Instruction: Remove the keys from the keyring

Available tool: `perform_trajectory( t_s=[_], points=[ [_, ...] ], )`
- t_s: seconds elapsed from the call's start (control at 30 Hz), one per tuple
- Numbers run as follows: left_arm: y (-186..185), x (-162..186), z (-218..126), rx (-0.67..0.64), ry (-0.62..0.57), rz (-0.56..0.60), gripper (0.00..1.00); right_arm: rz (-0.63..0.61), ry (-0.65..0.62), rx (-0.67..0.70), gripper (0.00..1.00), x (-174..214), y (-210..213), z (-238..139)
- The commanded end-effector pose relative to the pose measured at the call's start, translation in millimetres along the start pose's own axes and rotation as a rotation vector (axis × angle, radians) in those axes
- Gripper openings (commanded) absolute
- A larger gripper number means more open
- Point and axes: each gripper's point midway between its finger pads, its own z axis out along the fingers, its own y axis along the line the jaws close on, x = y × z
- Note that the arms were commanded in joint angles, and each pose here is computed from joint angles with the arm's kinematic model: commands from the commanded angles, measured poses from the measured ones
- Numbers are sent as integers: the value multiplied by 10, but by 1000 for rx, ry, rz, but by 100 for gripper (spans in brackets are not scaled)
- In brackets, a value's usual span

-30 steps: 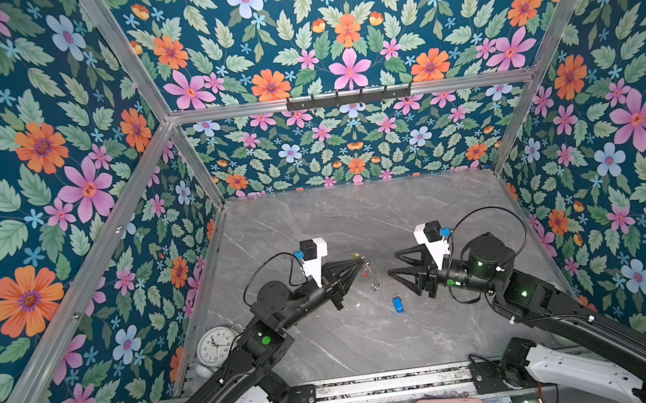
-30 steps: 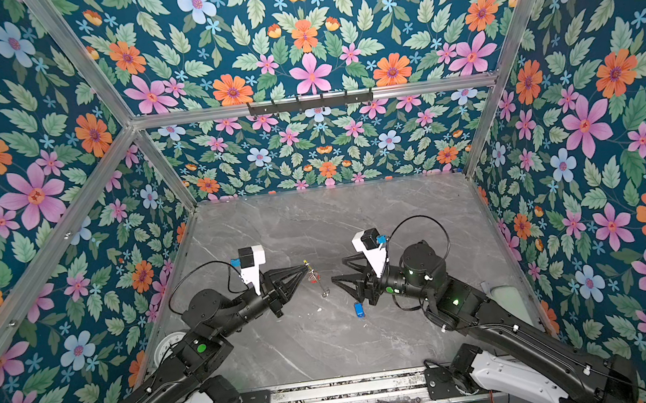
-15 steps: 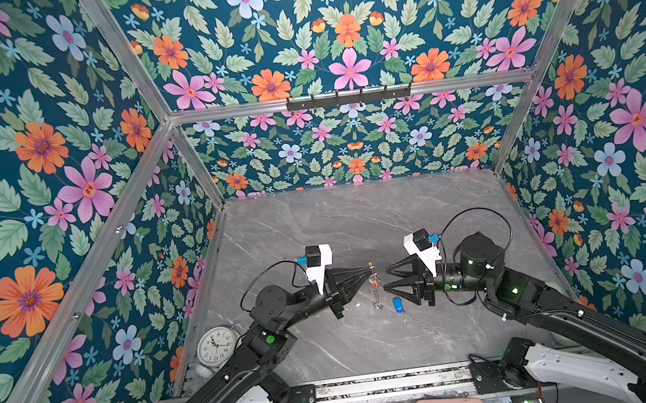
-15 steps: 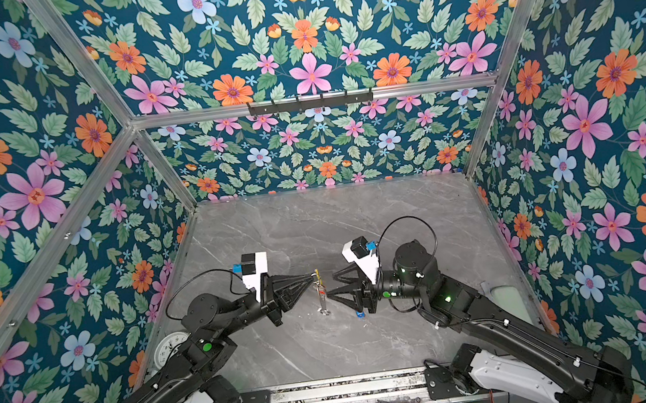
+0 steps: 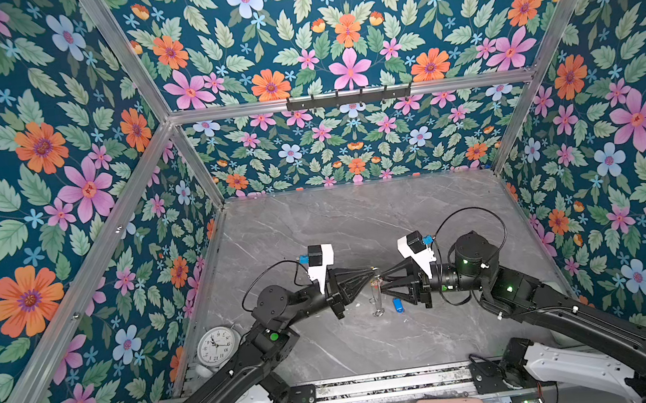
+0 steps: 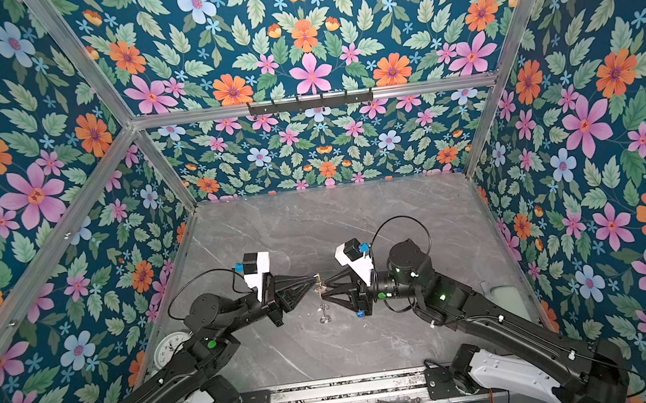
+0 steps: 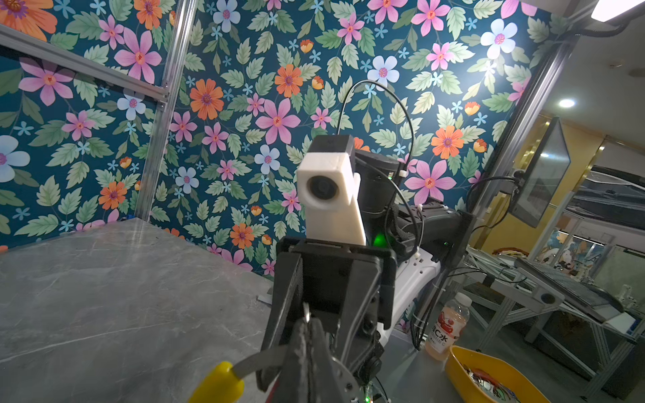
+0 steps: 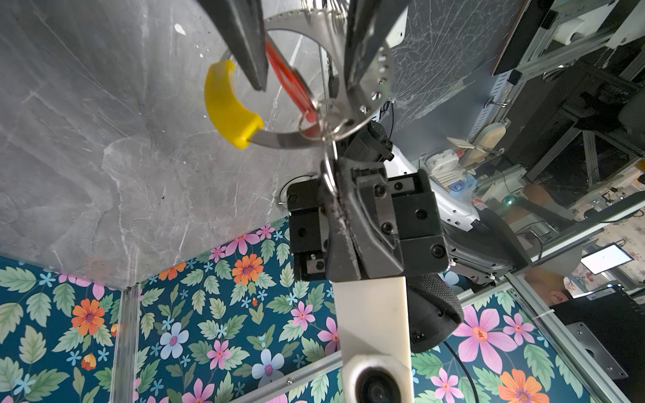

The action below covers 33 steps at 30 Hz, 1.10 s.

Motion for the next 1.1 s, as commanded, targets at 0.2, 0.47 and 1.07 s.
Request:
perform_trajectory(
  t_s=[0.2, 0.47, 1.07],
  points=[
    [-76, -91, 2, 36, -37, 15, 0, -31, -11, -14, 27, -81, 27, 75],
    [-74, -80, -2, 37, -36, 11, 0, -30, -3, -8, 11, -67, 21, 82],
    [-144, -63, -12, 56, 3, 28, 0, -74, 137, -31, 0, 38, 194, -99]
  ],
)
